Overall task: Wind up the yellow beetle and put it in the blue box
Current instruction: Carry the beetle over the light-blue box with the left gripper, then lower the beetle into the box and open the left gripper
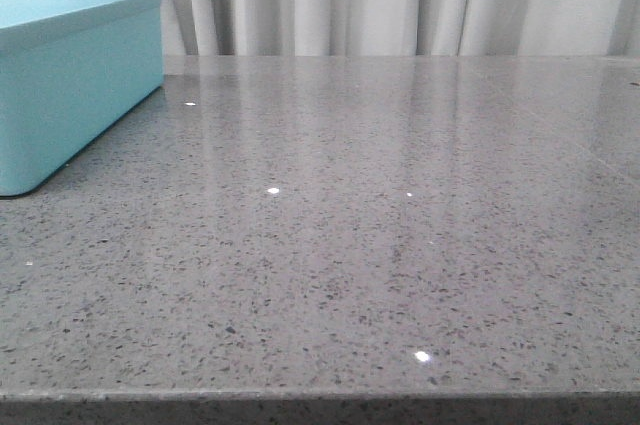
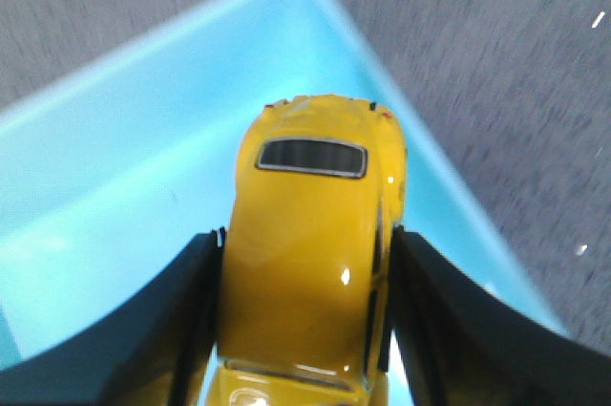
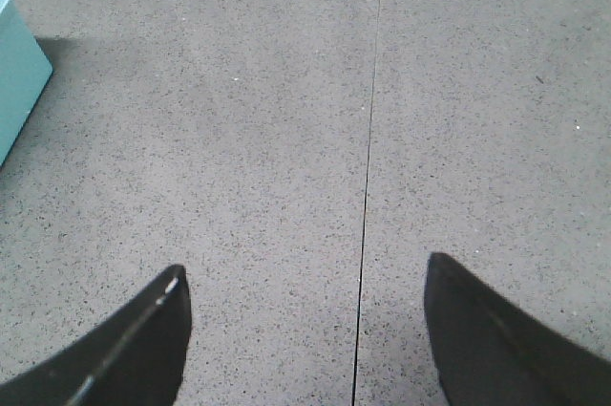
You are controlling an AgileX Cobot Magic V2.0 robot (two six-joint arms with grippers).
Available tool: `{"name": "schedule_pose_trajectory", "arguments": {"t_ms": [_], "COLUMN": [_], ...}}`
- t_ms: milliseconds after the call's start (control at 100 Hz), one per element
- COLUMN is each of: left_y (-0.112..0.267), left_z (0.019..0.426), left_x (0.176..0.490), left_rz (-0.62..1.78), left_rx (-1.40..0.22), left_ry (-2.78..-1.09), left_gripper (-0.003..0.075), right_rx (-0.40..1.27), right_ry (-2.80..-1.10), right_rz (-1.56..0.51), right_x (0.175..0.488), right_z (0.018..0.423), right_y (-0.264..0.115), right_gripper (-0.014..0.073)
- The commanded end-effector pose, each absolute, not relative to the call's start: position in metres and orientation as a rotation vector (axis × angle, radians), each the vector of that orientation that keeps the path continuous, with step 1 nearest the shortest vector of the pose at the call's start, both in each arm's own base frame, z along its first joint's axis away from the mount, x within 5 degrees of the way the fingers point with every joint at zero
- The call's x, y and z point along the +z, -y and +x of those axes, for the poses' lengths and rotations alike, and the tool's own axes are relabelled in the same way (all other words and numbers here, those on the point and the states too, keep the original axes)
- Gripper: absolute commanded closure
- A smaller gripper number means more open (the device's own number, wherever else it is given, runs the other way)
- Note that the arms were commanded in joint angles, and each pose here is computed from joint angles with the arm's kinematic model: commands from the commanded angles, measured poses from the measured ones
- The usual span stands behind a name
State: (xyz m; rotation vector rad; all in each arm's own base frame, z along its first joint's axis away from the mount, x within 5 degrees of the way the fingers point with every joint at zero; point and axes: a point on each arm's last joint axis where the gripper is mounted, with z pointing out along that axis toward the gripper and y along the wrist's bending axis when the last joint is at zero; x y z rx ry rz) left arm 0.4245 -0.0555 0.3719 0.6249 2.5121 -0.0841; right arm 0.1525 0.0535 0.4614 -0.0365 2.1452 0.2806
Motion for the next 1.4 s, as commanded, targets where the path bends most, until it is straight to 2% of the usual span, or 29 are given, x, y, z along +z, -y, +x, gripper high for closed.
{"name": "schedule_pose_trajectory", "arguments": {"t_ms": [0, 220, 480, 550, 720, 790, 890, 980, 1110, 1290, 1390], "left_y": [0.046, 0.038, 0.037, 0.037, 0.037, 0.037, 0.037, 0.037, 0.036, 0.033, 0.032], "left_z": [0.411, 0.414, 0.416, 0.416, 0.416, 0.416, 0.415, 0.413, 0.402, 0.373, 0.35], "left_x": [0.381, 0.334, 0.318, 0.318, 0.318, 0.318, 0.318, 0.323, 0.346, 0.396, 0.424], "left_rz": [0.587, 0.581, 0.569, 0.571, 0.573, 0.573, 0.573, 0.571, 0.561, 0.535, 0.525], "left_rx": [-0.086, -0.073, -0.066, -0.066, -0.068, -0.068, -0.067, -0.065, -0.051, -0.02, -0.012], "left_ry": [-2.519, -2.628, -2.629, -2.629, -2.635, -2.635, -2.634, -2.623, -2.561, -2.42, -2.346], "left_gripper": [0.0503, 0.0503, 0.0496, 0.0454, 0.0291, 0.0265, 0.0265, 0.027, 0.0301, 0.044, 0.0535], "right_rx": [0.304, 0.308, 0.308, 0.309, 0.311, 0.31, 0.31, 0.31, 0.3, 0.275, 0.262], "right_ry": [-2.031, -2.02, -2.02, -2.018, -2.012, -2.013, -2.013, -2.013, -2.007, -1.978, -1.993], "right_rz": [-0.041, -0.042, -0.042, -0.042, -0.043, -0.042, -0.042, -0.042, -0.06, -0.077, -0.08], "right_x": [0.477, 0.478, 0.478, 0.478, 0.478, 0.478, 0.478, 0.478, 0.479, 0.474, 0.464], "right_z": [0.149, 0.149, 0.149, 0.149, 0.149, 0.149, 0.149, 0.149, 0.148, 0.139, 0.134], "right_y": [-0.051, -0.052, -0.052, -0.052, -0.052, -0.052, -0.052, -0.052, -0.051, -0.046, -0.043], "right_gripper": [0.0078, 0.0078, 0.0078, 0.0078, 0.0078, 0.0078, 0.0078, 0.0078, 0.0078, 0.0082, 0.0176]}}
